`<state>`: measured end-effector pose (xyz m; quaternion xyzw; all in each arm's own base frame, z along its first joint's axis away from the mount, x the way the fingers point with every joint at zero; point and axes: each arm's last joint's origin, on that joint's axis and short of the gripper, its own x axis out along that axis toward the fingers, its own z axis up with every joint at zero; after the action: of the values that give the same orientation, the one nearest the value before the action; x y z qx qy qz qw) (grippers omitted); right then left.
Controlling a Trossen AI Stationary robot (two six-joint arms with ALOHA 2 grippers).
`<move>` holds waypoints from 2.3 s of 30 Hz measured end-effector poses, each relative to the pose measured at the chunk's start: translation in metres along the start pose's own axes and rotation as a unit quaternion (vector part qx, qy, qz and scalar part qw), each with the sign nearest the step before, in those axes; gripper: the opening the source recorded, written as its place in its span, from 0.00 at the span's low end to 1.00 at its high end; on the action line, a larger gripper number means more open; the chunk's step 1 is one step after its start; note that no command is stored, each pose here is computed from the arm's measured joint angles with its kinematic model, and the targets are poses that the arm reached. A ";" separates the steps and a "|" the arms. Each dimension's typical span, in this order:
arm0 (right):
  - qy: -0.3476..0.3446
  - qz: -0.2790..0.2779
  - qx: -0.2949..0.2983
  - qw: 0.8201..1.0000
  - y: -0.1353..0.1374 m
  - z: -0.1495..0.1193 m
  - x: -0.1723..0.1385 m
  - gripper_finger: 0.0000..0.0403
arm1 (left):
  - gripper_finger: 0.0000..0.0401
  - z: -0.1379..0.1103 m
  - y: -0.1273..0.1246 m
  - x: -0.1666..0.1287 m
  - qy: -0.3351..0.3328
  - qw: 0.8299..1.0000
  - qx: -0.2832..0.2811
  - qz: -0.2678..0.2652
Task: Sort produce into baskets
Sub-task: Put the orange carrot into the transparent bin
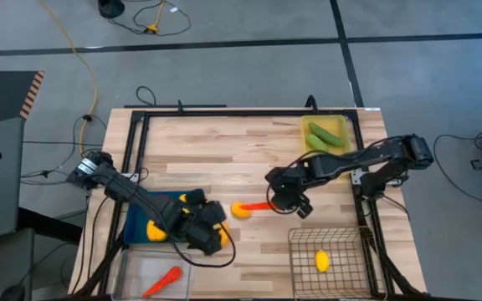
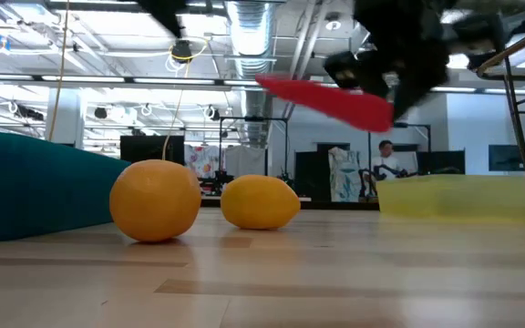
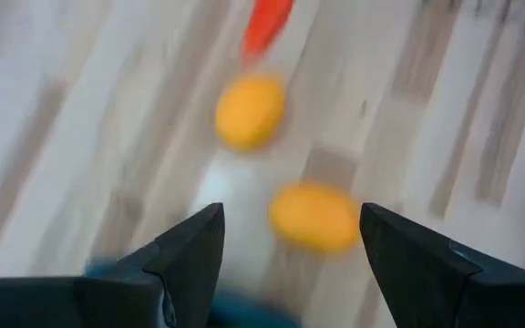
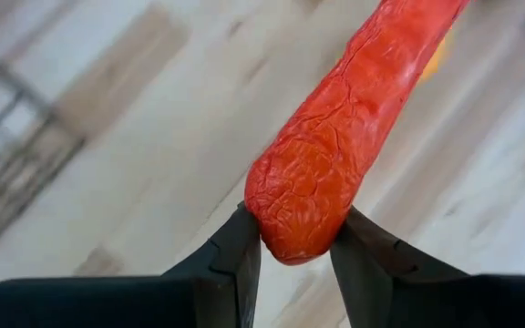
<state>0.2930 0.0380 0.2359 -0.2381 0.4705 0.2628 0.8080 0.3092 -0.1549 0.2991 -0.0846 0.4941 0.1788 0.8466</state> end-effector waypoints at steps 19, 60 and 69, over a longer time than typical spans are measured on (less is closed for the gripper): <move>-0.130 -0.083 -0.009 0.988 -0.018 0.032 -0.014 0.36 | 0.61 0.054 0.026 0.018 -0.115 0.985 0.131 0.017; -0.165 -0.095 0.019 0.981 -0.021 0.038 -0.016 0.65 | 0.18 0.050 0.025 0.020 -0.040 0.987 0.121 -0.101; -0.163 -0.098 0.021 0.982 -0.022 0.037 -0.016 0.66 | 0.20 0.031 0.031 0.001 0.139 0.971 0.033 -0.190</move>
<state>0.3239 0.0419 0.2700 -0.2200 0.3121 0.2082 0.9005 0.3228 -0.1165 0.3144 -0.1732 0.5871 -0.0152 0.7906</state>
